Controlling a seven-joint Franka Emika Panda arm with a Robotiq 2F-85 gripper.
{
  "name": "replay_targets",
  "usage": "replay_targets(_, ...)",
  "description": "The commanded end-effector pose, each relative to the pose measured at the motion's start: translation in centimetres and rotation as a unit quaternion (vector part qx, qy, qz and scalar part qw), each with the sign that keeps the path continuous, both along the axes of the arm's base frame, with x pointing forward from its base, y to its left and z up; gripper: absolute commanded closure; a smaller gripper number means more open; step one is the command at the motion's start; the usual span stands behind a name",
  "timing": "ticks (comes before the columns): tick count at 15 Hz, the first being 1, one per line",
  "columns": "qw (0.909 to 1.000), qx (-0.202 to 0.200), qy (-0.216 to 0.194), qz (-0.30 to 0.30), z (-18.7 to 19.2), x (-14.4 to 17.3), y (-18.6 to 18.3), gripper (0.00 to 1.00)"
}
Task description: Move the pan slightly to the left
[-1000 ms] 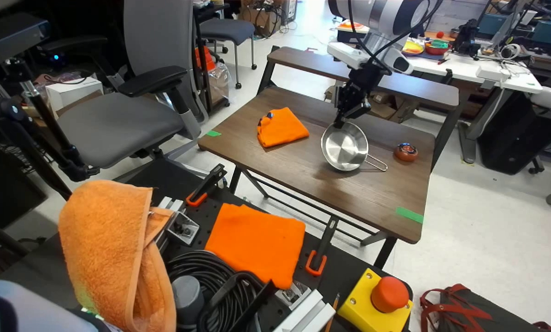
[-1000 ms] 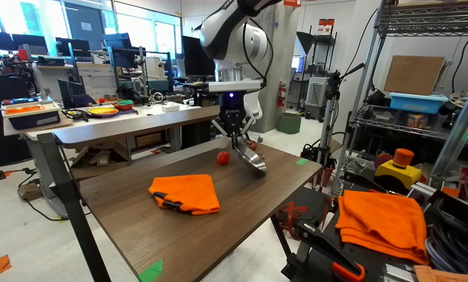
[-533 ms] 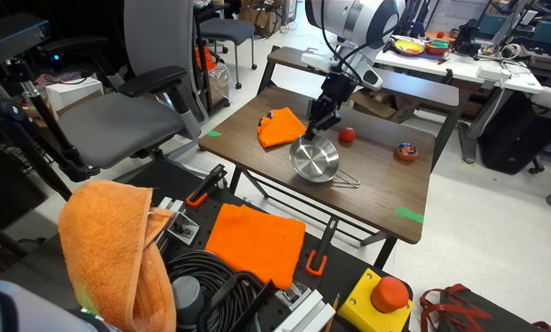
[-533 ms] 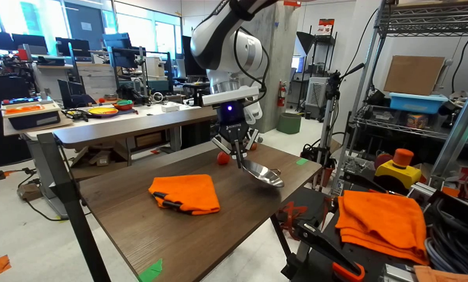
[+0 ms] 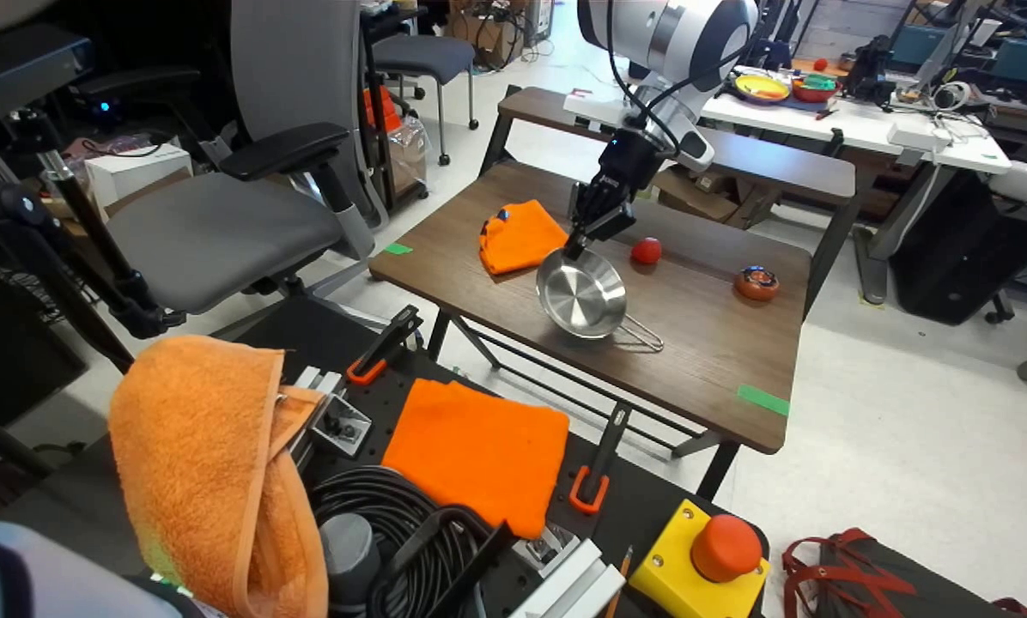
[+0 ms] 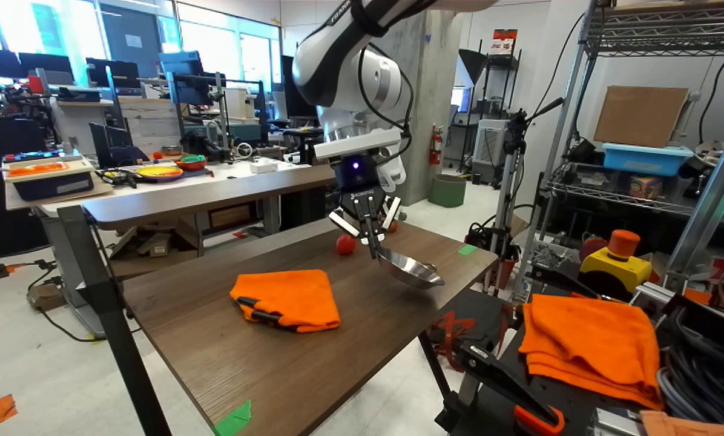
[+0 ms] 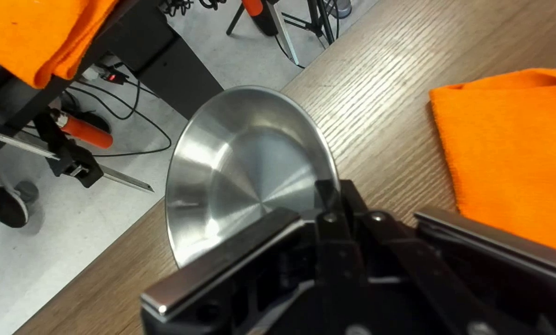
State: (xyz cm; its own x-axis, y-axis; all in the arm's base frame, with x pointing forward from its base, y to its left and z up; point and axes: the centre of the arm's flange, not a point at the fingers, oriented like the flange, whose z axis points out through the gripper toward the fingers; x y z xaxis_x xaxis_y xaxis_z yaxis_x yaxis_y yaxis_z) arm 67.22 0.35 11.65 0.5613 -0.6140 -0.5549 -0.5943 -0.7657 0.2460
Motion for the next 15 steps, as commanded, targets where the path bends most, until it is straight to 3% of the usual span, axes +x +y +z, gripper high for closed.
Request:
replay_targets(1,0.9993,0.022,0.031,-0.005,-2.6,3.8,-0.9,0.99)
replay_targets(2,0.9991,0.021,0.037,-0.007,-3.1,4.1,-1.2,0.96)
replay_targets(3,0.9987,0.021,0.046,-0.008,-3.5,4.3,-1.3,0.7)
replay_targets(4,0.9983,0.023,0.052,-0.006,-3.8,4.5,-1.3,0.69)
replay_targets(10,0.9945,0.043,0.094,-0.016,-5.4,4.3,-2.7,0.27)
replay_targets(13,0.9914,0.088,0.096,-0.013,-1.3,3.0,-3.7,0.03)
replay_targets(15,0.9911,0.116,0.064,0.012,3.8,1.2,-4.0,0.0)
